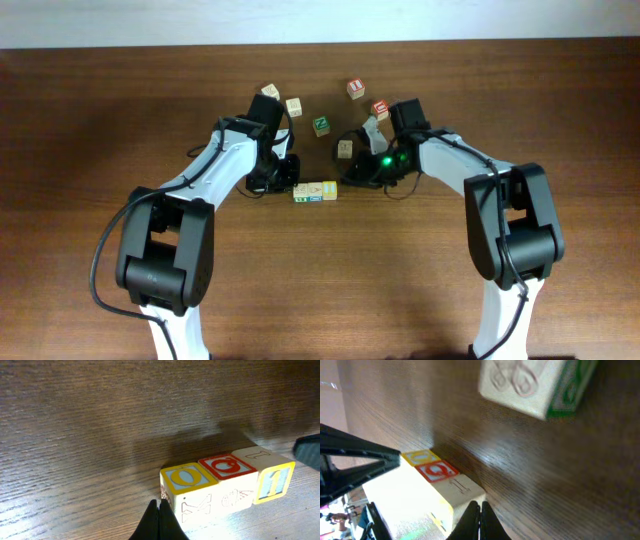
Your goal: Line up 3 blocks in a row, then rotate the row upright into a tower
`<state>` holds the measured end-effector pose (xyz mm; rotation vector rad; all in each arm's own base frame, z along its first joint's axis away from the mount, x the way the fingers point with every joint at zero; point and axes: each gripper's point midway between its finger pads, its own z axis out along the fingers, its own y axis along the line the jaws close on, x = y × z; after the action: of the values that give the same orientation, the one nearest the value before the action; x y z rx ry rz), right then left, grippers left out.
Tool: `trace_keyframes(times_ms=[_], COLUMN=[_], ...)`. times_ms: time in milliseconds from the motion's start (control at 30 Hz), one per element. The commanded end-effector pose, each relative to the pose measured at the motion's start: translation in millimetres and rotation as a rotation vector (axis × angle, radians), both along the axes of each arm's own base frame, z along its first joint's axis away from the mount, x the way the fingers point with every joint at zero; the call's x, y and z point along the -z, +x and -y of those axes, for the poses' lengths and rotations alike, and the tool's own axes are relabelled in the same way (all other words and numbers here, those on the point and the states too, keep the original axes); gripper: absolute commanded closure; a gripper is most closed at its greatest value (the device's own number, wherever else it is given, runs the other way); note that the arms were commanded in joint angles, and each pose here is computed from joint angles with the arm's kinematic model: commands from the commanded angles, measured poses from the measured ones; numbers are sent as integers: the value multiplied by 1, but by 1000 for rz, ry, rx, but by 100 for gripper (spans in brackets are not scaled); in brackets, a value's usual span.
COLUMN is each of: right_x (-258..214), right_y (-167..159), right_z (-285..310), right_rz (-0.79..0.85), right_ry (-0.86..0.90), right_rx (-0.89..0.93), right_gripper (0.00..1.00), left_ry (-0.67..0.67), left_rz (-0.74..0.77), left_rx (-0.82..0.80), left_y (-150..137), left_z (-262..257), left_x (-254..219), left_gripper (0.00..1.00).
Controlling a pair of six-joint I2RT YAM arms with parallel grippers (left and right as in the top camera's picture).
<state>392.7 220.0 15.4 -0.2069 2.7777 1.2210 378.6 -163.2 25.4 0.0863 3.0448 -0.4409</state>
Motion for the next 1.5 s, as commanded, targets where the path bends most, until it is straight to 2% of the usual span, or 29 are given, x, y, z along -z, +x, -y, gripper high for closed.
trace_keyframes(times_ms=[0,533,767,1467], right_x=[8,8,12,-3], right_y=[-7,-13,-20,-26], right_z=[0,-8,-5,-17], right_rz=[-46,-50,-119,-146], right_ry=[15,13,-7,97], right_rx=[16,-6,22,-7], right_gripper=[95,96,96,96], left_ry=[-8,6,7,2], left_rz=[-35,-44,-42,-29], left_rx=[-14,20,32,31], left_y=[-6,-13,-14,-12], left_z=[1,8,8,9], left_x=[6,7,8,10], left_gripper=[100,100,100,100])
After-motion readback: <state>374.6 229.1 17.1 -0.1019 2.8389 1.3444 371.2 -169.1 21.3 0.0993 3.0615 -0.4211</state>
